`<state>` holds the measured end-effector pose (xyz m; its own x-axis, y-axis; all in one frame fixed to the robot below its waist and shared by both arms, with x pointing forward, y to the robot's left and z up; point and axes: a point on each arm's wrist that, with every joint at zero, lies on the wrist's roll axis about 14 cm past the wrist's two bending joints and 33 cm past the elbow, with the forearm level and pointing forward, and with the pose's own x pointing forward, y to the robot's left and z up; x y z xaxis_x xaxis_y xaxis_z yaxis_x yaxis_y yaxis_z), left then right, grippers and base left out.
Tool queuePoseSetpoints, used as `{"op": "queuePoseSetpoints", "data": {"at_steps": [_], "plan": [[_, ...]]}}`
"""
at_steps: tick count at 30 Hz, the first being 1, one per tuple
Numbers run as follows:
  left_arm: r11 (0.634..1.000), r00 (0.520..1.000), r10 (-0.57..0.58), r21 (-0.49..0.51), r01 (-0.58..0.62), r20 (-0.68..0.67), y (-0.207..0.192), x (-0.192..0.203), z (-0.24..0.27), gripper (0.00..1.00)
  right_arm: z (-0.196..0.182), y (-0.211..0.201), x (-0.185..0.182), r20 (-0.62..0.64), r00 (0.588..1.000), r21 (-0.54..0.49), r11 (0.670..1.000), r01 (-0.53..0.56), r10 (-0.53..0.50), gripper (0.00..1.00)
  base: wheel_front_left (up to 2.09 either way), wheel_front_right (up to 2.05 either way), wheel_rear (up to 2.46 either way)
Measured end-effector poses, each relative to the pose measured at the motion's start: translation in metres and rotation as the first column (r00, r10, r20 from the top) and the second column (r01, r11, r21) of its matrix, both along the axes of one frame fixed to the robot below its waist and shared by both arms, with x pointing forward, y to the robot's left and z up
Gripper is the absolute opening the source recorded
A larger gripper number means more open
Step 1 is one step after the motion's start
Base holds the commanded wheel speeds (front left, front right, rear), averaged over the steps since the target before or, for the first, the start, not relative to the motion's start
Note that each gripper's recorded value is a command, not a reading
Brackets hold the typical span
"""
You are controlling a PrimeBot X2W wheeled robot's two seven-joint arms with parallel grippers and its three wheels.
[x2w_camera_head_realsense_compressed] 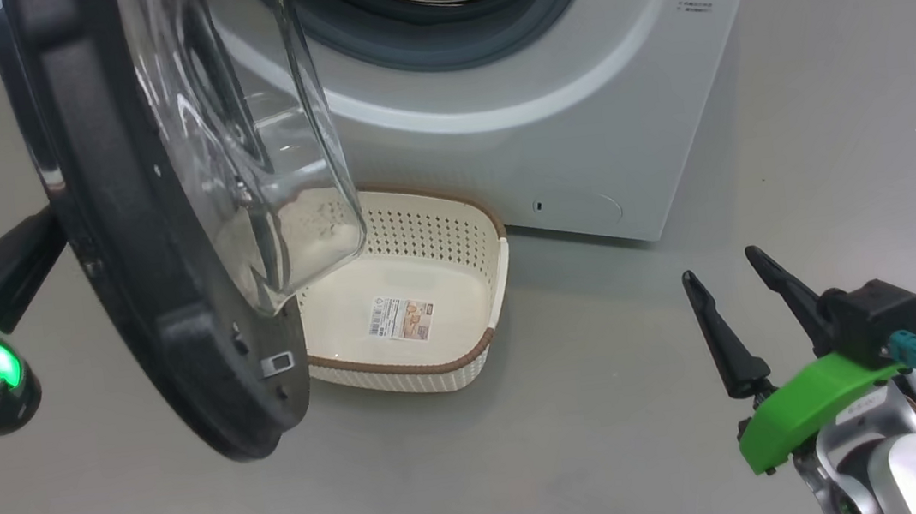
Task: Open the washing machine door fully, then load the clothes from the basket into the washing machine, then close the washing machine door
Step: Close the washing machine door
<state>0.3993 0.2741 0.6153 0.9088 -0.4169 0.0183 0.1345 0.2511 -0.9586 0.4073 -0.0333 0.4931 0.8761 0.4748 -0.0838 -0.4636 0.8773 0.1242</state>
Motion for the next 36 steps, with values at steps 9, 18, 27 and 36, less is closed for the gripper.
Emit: {"op": "queuePoseSetpoints", "data": {"at_steps": [9,18,27,36], "plan": [[0.988,0.988,-0.149,-0.041,0.151,0.033,-0.053,0.020,0.005,0.00,0.002,-0.024,0.002,0.015,0.997,0.000,0.997,0.072,-0.072,1.00,0.00,0.00,0.00],[0.969,0.971,-0.239,-0.065,0.240,0.024,-0.087,0.039,0.002,0.00,0.001,-0.052,-0.001,0.017,0.988,0.014,0.988,0.154,-0.154,1.00,0.00,0.00,0.00],[0.957,0.961,-0.276,-0.087,0.278,0.032,-0.117,0.061,-0.004,0.00,-0.001,-0.074,-0.006,0.010,0.976,0.022,0.976,0.218,-0.218,1.00,0.00,0.00,0.00],[0.951,0.956,-0.288,-0.102,0.293,0.058,-0.142,0.081,-0.006,0.00,-0.004,-0.088,-0.012,-0.001,0.966,0.018,0.966,0.259,-0.259,1.00,0.00,0.00,0.00]]}}
